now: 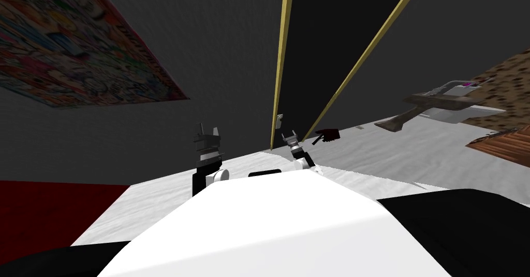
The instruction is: Pull the door open
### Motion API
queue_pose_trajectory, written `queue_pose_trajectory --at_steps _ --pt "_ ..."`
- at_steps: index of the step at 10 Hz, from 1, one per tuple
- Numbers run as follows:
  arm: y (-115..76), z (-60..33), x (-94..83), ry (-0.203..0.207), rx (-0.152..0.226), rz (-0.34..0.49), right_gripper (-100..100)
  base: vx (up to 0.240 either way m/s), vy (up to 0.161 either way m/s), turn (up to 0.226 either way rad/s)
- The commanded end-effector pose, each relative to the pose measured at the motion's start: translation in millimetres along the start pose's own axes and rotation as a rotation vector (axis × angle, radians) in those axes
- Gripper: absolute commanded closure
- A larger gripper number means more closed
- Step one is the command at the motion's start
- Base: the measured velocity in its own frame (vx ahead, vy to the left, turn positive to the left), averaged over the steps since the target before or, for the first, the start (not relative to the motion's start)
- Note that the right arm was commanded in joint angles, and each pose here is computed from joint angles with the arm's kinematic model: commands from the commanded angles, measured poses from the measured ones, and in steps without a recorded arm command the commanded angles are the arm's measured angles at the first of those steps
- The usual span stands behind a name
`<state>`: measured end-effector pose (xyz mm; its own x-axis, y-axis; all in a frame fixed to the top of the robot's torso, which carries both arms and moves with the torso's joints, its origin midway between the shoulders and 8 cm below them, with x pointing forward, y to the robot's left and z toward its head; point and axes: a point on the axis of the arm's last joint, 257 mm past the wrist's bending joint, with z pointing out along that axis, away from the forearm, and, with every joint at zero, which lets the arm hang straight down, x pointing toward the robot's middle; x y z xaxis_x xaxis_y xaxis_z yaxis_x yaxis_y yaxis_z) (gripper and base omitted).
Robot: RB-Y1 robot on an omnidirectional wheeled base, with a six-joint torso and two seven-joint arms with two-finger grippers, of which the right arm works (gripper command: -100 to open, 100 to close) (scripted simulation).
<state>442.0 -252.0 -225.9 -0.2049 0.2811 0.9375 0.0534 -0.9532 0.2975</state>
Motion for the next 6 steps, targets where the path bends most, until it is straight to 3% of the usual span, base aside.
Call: queue_pose_trajectory --at_steps 1,6 --pt "2.2 -0.3 -11.3 -0.025 0.003 0.046 -100 0.124 -0.066 0.08" --pt "11.5 -4.4 -44.4 -0.1 0.002 0.17 -100 0.107 -0.053 0.07"
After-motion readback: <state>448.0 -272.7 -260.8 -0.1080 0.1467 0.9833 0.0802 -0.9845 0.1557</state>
